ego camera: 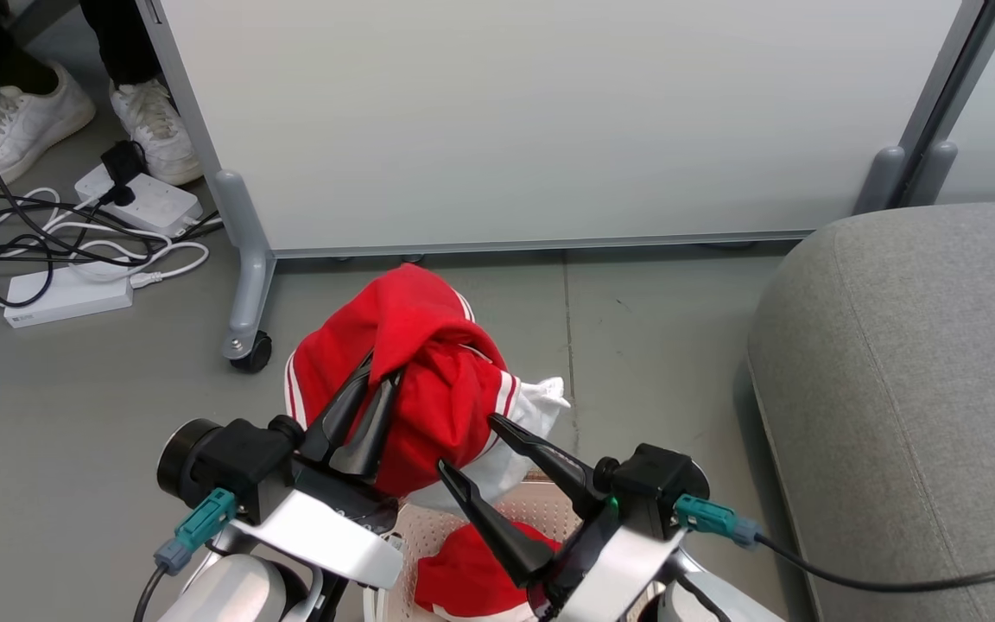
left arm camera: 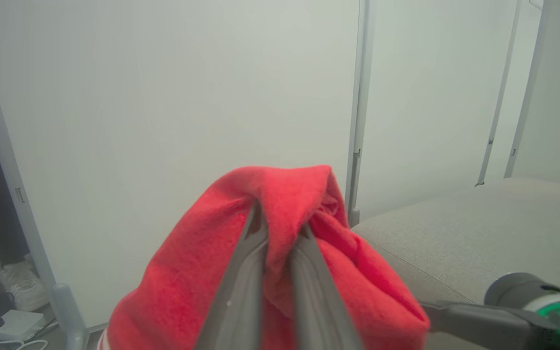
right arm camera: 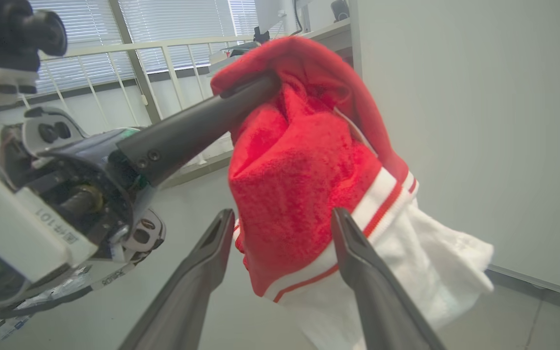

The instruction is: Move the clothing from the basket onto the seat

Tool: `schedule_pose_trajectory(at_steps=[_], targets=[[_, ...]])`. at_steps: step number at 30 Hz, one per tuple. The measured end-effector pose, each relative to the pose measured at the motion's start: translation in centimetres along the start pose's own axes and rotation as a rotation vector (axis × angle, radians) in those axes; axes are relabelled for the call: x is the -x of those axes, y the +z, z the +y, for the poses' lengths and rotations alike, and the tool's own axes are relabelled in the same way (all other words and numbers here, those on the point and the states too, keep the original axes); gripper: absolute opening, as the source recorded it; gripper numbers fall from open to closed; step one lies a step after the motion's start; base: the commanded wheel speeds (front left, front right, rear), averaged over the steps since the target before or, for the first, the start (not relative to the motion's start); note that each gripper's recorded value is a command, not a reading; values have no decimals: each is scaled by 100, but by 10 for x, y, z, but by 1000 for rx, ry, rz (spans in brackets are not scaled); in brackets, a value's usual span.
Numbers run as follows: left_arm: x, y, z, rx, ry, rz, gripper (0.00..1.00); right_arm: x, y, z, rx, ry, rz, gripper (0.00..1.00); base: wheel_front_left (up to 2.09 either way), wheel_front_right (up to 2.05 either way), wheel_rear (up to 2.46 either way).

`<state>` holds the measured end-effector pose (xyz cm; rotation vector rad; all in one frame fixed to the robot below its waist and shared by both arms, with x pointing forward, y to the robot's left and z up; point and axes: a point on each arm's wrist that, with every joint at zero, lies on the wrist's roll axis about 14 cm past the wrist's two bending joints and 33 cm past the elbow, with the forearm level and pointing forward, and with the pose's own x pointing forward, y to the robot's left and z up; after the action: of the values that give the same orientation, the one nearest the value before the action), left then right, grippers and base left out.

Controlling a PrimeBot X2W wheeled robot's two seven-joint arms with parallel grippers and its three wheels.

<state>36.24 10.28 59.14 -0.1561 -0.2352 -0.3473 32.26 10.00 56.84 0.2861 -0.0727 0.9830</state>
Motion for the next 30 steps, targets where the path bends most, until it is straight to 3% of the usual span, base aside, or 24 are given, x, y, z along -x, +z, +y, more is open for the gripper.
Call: schedule_pose_trajectory(at_steps=[5,6,7,8,18,19,20,21,30], targets=[[1,3,-1,7,4,-12,0,-8,-1,-5,22,12,3,100,0,0,0],[1,3,-1,8,5,-14,0,-9,-2,-6,21,12,2,90,0,0,0],[1,4,0,9,7,-14,0,-10,-3,-7,17,12,4,49,0,0,0],[2,4,0,11,8,-17,0,-11,-4,-8,21,14,12,0,0,0,0],[2,4,-2,26,10,-20,0,-18,-2,-16,-13,3,3,0,0,0,0],[1,4,-2,27,8,-22,36,-19,-2,-19,-13,-2,2,0,0,0,0],[1,4,-3,30,8,-24,89,-19,0,-21,-16,-9,-3,0,0,0,0],[0,4,-3,32,7,-27,100,-19,1,-25,-18,-18,-6,0,0,0,0],[1,-4,-26,49,-82,-7,100,-10,15,-77,5,-171,-44,0,0,0,0]])
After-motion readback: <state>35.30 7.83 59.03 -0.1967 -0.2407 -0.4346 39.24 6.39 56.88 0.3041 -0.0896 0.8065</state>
